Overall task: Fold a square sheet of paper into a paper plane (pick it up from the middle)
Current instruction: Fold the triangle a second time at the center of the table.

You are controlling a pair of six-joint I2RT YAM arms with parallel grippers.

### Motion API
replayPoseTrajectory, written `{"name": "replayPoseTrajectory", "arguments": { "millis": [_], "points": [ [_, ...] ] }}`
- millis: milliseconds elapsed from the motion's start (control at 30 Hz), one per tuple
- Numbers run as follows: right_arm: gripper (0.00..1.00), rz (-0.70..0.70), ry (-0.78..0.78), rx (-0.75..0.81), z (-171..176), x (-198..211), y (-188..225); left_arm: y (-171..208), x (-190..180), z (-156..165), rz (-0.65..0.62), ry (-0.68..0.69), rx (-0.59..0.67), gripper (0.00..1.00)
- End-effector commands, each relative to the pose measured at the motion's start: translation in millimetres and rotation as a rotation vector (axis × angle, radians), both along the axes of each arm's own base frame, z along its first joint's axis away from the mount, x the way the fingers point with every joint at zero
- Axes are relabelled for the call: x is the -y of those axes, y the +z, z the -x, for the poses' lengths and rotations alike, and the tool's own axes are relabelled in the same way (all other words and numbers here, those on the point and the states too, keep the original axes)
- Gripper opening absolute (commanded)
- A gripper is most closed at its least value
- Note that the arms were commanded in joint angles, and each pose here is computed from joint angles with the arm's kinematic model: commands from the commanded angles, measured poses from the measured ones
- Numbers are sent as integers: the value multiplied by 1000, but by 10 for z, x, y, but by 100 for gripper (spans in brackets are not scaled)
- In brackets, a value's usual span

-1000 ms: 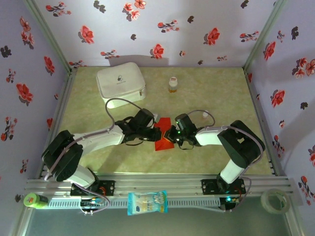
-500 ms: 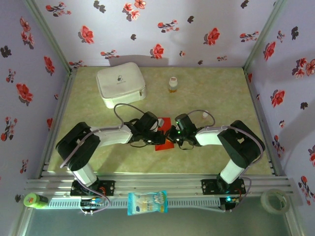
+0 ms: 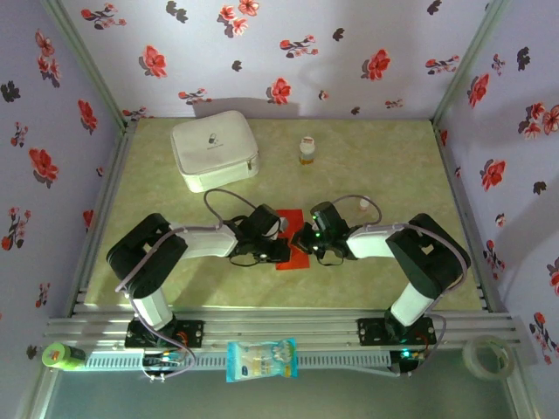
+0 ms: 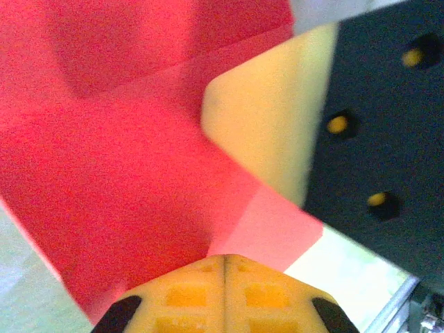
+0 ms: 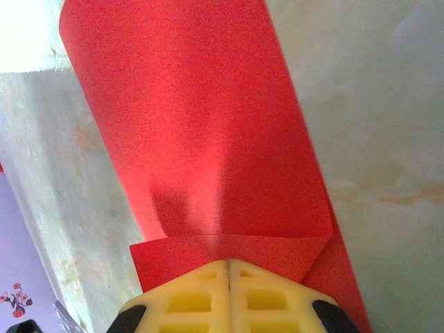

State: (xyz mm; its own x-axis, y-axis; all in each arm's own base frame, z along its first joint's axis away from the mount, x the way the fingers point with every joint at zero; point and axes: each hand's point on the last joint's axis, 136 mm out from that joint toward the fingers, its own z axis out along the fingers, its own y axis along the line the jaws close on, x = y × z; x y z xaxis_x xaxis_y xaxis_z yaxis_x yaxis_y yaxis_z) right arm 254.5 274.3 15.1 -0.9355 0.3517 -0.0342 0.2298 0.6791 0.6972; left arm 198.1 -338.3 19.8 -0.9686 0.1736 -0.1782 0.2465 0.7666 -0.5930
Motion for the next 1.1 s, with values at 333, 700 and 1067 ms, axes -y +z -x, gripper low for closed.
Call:
{"name": "replayPoseTrajectory", "arguments": {
  "millis": [333, 700, 1067],
  "points": [
    [0, 171, -37, -113, 210, 327, -404, -188, -219, 199, -24, 39, -39, 0],
    [0, 179, -31, -116, 215, 334, -417, -238, -465, 422, -28, 68, -68, 0],
    [0, 176, -29, -117, 211, 321, -416, 407, -342, 257, 166, 94, 51, 6]
  ]
}}
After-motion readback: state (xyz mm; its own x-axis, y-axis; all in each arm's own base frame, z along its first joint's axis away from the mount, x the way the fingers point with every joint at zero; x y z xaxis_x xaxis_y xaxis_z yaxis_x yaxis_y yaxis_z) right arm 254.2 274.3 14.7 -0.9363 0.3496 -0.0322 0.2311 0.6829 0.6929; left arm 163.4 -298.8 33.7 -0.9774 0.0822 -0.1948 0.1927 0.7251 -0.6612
